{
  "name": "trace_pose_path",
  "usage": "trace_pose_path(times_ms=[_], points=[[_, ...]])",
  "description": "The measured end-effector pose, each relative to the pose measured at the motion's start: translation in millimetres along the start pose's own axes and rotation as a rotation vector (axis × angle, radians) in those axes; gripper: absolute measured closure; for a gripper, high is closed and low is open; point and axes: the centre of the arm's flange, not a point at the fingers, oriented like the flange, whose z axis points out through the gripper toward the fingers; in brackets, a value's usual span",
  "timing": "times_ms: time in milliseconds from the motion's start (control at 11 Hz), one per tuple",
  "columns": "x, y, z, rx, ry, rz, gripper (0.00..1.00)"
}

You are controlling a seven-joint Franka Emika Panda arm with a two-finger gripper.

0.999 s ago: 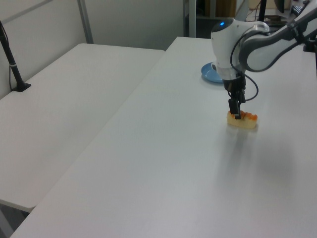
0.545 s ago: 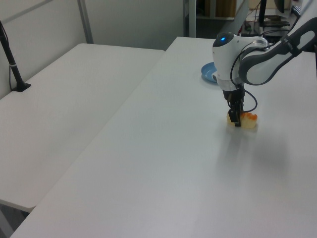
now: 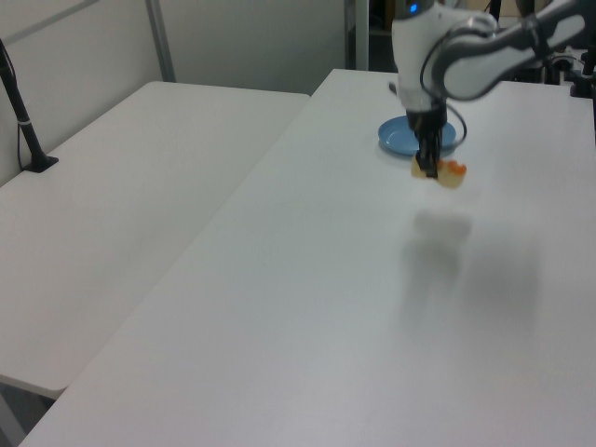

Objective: Put the bread onto the plate
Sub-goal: 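Lift the held bread roll and carry it over the blue plate, then lower the bread roll onto the blue plate and open the gripper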

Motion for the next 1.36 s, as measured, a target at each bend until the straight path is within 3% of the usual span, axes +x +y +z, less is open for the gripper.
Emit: trace_pose_path(times_ms=[272, 454, 726, 908, 1180, 1362], points=[[7.9, 140.7, -23.7, 0.009, 0.061, 0.038, 0.79], [30.3, 203.2, 7.6, 0.001, 0.049, 0.110, 0.75], [72.1, 233.5, 71.9, -0.028, 0.101, 0.168, 0.75], [82.8, 241.1, 82.0, -0.021, 0.147, 0.241, 0.73], [92.2, 241.0, 95.6, -0.036, 0.185, 0.275, 0.51], [94.2, 240.2, 98.2, -0.039, 0.189, 0.274, 0.24]])
